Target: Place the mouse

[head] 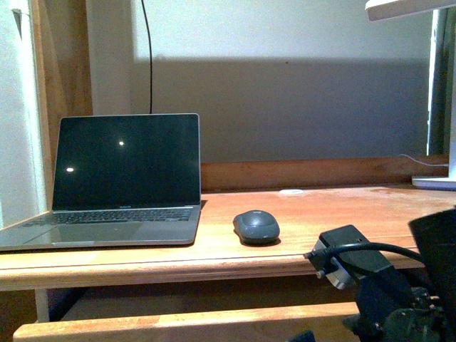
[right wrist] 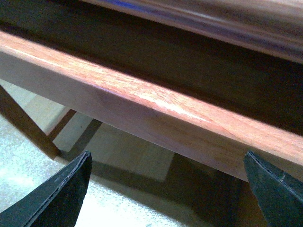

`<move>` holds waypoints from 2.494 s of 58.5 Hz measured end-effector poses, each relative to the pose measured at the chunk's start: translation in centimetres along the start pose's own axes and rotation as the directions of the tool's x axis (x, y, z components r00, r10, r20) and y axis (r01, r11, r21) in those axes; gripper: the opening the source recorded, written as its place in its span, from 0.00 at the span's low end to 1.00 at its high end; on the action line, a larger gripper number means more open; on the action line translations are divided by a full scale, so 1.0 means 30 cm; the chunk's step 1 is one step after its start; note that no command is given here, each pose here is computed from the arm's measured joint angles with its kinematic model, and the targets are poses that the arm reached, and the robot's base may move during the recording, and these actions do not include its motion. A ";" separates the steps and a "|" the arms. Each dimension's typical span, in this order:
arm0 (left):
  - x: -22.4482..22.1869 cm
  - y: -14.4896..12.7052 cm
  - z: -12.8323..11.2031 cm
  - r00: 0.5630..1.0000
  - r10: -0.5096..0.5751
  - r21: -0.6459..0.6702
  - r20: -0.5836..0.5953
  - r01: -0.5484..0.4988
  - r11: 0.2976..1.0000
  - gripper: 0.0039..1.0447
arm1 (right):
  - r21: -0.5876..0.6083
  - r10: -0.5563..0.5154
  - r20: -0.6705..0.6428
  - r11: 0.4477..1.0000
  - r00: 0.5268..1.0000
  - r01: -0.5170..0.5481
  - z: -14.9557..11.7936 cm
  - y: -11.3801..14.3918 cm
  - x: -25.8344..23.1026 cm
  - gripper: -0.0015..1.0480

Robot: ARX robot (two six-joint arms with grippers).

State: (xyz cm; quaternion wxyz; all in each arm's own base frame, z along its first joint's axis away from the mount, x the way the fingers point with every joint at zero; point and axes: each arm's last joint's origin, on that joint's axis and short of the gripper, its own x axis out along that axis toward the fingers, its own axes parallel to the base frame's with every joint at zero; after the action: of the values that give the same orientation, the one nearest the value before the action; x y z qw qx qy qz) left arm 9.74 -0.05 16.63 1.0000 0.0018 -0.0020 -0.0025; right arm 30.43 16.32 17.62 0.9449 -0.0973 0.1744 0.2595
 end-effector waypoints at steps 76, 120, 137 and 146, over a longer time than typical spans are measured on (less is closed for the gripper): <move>0.000 0.000 0.000 1.000 0.000 0.000 0.000 0.000 1.000 0.93 | 0.438 -0.046 0.233 0.897 0.971 -0.063 -0.135 -0.170 -0.531 0.93; 0.000 0.000 0.000 1.000 0.000 0.000 0.000 0.000 1.000 0.93 | 0.283 -0.499 0.280 0.860 0.820 0.426 -0.299 -0.127 -0.744 0.30; 0.000 0.000 0.000 1.000 0.000 0.000 0.000 0.000 1.000 0.93 | 0.278 -0.522 0.277 0.847 0.807 0.453 -0.330 -0.125 -0.759 0.03; 0.000 0.000 0.000 1.000 0.000 0.000 0.000 0.000 1.000 0.93 | 0.278 -0.523 0.293 0.848 0.800 0.452 -0.346 -0.117 -0.764 0.03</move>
State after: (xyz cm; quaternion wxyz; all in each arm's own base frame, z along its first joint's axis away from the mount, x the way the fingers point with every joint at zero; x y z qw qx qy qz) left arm 9.74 -0.05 16.63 1.0000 0.0016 -0.0020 -0.0025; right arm 10.94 0.03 17.10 1.0000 0.0022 -0.0071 0.0015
